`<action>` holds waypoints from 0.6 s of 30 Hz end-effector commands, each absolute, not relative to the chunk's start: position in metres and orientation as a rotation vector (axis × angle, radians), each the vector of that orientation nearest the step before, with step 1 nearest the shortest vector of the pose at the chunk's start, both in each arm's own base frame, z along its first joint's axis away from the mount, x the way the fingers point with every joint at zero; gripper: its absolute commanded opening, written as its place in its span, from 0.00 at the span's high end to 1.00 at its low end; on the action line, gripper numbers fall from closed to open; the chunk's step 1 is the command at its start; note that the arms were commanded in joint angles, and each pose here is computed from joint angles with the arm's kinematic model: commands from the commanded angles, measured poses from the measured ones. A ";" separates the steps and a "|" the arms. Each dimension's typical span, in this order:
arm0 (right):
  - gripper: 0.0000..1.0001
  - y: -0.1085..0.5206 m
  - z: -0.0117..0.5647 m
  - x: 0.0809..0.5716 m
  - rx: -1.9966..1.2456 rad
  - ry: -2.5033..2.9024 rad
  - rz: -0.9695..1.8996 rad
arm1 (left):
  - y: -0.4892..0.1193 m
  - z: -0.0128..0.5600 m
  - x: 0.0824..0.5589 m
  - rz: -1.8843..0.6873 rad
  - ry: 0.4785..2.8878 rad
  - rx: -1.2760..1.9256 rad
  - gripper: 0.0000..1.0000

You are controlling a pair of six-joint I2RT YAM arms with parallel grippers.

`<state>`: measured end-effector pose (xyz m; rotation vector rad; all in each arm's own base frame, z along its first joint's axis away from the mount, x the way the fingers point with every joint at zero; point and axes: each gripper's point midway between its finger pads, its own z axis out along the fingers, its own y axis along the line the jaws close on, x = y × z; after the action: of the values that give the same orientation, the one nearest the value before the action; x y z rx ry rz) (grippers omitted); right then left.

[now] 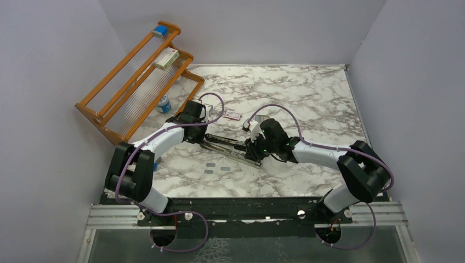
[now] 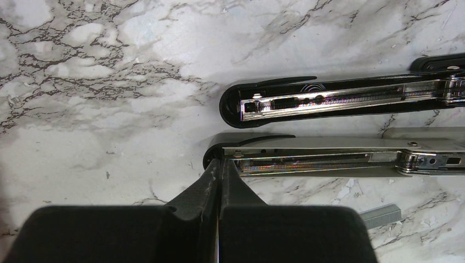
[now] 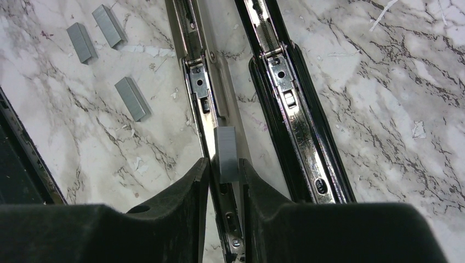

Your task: Load the staples into the stapler

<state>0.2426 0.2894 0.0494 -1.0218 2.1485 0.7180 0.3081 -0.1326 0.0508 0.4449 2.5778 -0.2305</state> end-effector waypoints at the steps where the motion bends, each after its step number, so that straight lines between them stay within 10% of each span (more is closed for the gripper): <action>1: 0.73 0.288 0.050 0.244 -1.025 2.164 0.726 | -0.131 0.058 0.316 -0.219 2.553 0.442 1.00; 18: 0.83 0.295 0.070 0.247 -1.031 2.106 0.765 | -0.131 0.058 0.317 -0.211 2.553 0.445 1.00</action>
<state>0.2429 0.2879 0.0512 -1.0215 2.1630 0.7320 0.3082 -0.1324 0.0508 0.4454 2.5775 -0.2288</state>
